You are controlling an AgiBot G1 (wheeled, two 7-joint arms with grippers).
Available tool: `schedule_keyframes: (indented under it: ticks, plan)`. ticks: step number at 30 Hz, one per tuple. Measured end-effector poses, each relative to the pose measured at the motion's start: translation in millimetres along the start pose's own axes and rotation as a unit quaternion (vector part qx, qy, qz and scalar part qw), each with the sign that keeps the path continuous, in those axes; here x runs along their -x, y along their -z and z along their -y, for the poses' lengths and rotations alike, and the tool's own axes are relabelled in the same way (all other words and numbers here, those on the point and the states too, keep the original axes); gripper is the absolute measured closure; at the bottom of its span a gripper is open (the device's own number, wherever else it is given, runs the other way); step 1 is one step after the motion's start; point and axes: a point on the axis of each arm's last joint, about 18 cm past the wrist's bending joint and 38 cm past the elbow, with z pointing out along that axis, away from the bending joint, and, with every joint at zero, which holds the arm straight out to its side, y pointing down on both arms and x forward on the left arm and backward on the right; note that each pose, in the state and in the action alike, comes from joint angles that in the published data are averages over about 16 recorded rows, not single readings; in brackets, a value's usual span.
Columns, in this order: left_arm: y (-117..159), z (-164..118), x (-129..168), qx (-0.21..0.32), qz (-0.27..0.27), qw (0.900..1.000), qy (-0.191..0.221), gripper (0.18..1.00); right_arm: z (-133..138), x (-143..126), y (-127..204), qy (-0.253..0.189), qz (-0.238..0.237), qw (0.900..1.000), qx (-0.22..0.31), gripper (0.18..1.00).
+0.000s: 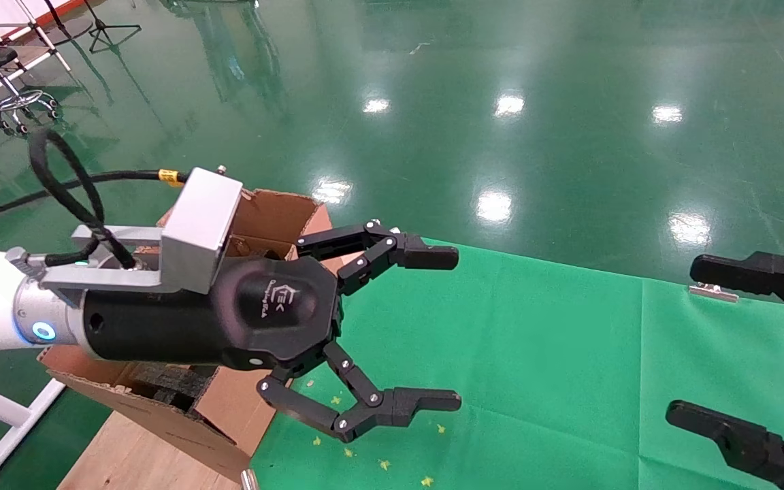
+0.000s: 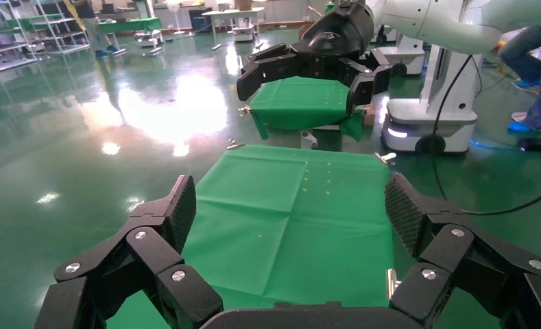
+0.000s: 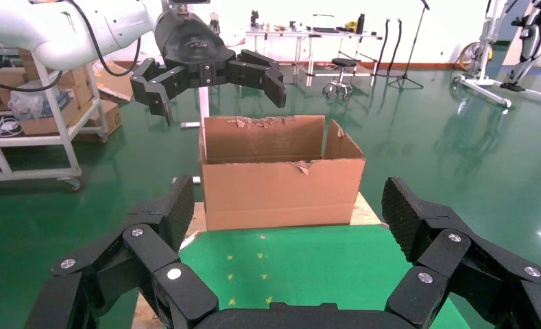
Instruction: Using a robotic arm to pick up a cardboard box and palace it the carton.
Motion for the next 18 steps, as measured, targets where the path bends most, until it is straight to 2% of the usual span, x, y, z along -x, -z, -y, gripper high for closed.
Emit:
schedule_keyframes:
  ticks: [18]
  plan:
    - [0.0, 0.0, 0.0, 0.000, 0.000, 1.0000, 0.000, 0.183, 0.0, 0.0, 0.0, 0.000, 0.000, 1.000, 0.000, 0.178]
